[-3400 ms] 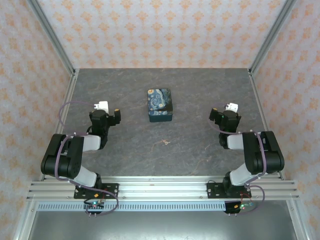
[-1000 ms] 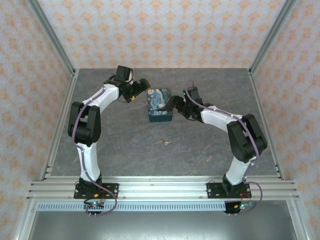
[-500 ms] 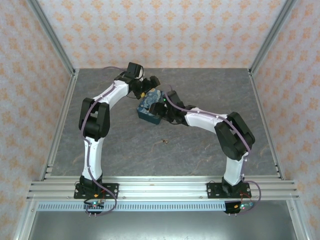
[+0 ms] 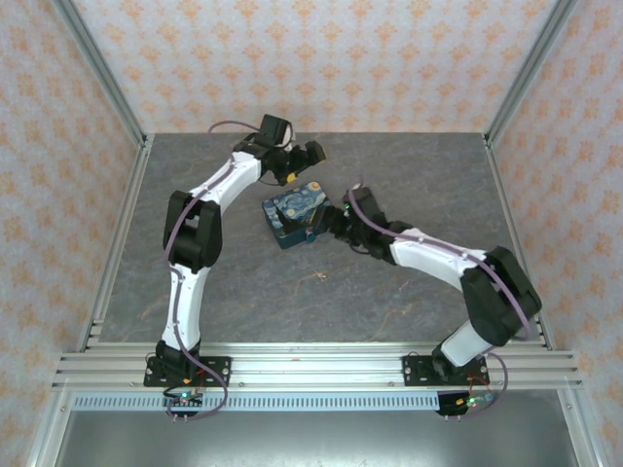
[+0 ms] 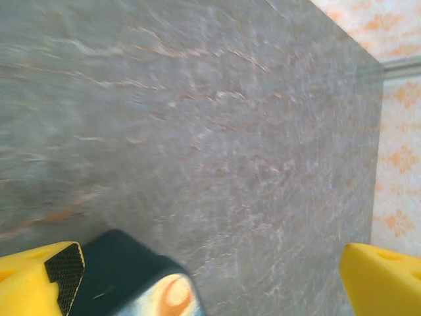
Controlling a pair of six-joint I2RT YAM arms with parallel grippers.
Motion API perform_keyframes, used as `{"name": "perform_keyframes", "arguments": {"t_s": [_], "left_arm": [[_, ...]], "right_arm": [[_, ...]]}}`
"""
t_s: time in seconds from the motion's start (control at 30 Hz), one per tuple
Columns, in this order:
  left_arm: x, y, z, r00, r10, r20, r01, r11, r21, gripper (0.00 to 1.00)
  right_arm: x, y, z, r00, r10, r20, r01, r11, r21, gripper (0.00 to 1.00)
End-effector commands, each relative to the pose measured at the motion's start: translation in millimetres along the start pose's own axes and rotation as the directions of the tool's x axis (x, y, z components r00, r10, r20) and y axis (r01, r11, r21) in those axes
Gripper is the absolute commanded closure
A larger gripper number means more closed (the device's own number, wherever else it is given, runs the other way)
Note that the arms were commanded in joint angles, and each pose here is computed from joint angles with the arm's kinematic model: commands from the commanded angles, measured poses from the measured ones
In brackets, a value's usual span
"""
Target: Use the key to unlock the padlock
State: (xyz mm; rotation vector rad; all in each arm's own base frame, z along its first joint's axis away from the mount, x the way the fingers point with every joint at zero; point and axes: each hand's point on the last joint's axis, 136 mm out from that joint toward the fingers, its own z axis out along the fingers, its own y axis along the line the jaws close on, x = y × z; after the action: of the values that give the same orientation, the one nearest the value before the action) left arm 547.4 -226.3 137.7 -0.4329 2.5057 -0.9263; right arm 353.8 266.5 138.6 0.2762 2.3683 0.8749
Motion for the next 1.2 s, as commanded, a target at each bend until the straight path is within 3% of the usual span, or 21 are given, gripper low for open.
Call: {"name": "perform_keyframes", "arguments": {"t_s": [0.0, 0.17, 0.3, 0.57, 1.17], "left_arm": [[-27.7, 10.3, -76.1, 0.991, -0.010, 0.131, 0.017, 0.999, -0.050, 0.00], [13.0, 53.3, -133.7, 0.990, -0.023, 0.137, 0.045, 0.987, -0.157, 0.00], [50.2, 82.2, -147.6, 0.990, -0.067, 0.121, 0.089, 0.978, -0.188, 0.00], [80.6, 97.4, -118.0, 0.989, -0.131, 0.065, 0.139, 0.980, -0.143, 0.00], [72.7, 30.3, -29.8, 0.999, -0.032, -0.028, 0.030, 0.995, -0.094, 0.00]], "right_arm": [[-34.7, -15.3, -9.1, 0.998, -0.009, 0.054, 0.007, 0.999, 0.043, 0.26], [-68.3, -20.8, 16.2, 1.000, -0.012, 0.008, 0.011, 0.999, 0.053, 0.26], [-79.0, -13.1, 43.5, 0.998, -0.028, -0.051, 0.030, 0.999, 0.046, 0.26], [-74.3, -15.1, 75.1, 0.992, 0.008, -0.123, -0.002, 0.999, 0.045, 0.27], [-41.8, -24.4, 50.9, 0.987, 0.110, -0.118, -0.116, 0.992, -0.042, 0.28]]}}
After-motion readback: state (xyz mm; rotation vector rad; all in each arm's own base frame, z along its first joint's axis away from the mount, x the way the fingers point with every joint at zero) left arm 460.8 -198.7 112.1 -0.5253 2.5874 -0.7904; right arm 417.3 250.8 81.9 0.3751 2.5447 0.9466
